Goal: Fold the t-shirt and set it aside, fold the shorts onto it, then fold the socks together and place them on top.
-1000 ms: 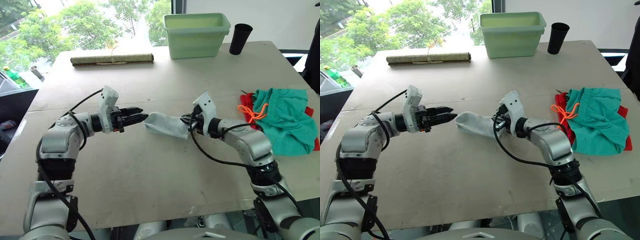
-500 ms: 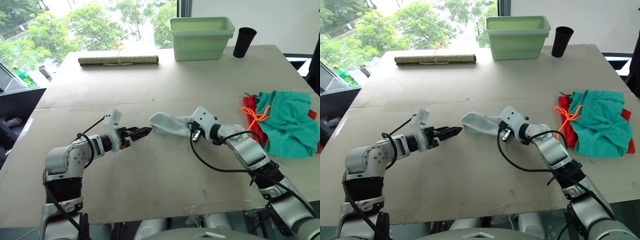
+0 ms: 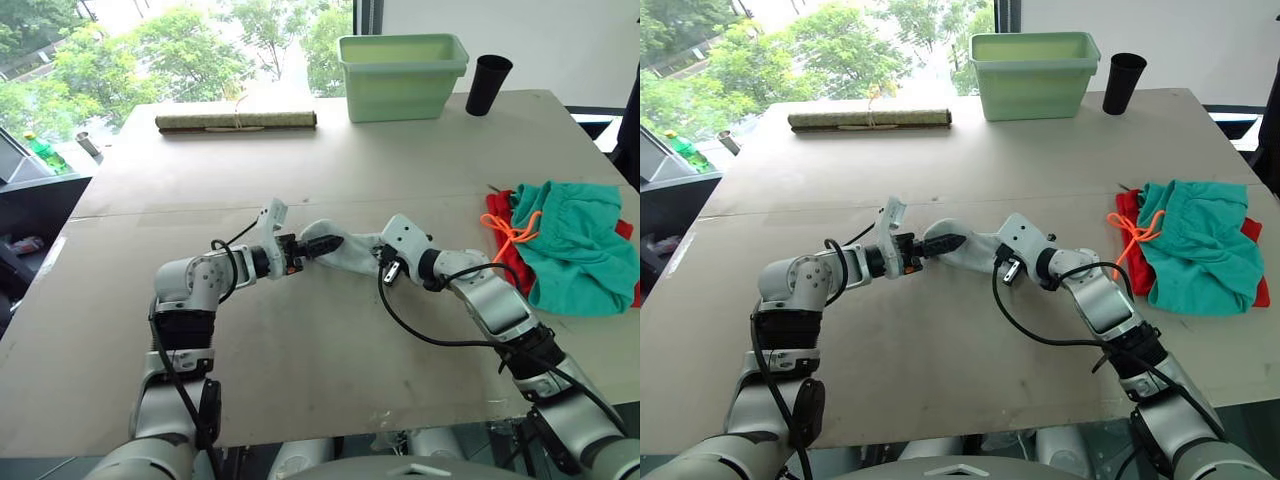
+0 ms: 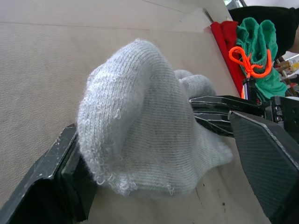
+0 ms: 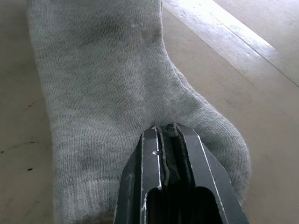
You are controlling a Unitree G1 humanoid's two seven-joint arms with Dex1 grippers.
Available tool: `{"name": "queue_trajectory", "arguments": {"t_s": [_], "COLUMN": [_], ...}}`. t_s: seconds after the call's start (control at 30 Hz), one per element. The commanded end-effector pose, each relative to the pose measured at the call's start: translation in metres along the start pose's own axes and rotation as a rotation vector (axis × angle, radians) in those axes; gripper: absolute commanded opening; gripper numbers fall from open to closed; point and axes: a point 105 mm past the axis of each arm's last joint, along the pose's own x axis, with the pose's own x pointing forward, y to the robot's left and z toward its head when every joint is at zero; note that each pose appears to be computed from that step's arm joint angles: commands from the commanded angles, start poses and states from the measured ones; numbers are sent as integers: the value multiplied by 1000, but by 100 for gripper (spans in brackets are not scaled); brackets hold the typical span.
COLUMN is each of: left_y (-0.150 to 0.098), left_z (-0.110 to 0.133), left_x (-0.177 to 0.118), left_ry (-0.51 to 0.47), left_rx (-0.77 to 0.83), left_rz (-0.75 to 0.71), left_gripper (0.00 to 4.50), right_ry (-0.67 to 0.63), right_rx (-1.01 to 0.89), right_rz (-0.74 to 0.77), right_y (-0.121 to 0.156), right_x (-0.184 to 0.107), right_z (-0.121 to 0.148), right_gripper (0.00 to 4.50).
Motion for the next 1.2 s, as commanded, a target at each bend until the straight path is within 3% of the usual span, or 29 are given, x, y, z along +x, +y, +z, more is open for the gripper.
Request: {"name": "queue_trajectory", "arguments": {"t_s": [0.03,0.27,0.47,0.6,1.07,1.2], "left_y": [-42,-64,-63,-78,-100,-96], "left_z": [13,20,11,14,21,17], "left_x": [0,9,20,25,11,12], "left_ry": [-11,1,27,-7,-39,-32], "left_rx": [90,113,132,97,4,1], "left_rz": [-194,-226,-224,-294,-426,-400], "left_gripper": [440,440,440,440,440,440], "right_ry": [49,49,46,41,14,0], "right_rx": [16,11,18,40,106,138], "right_rz": [16,-8,-21,-31,-48,-50], "right_y": [4,1,0,-1,-6,-8], "right_x": [-2,-5,-6,-8,-15,-18], "right_z": [-14,-11,-9,-7,-1,2], "right_gripper": [0,0,0,0,0,0]}}
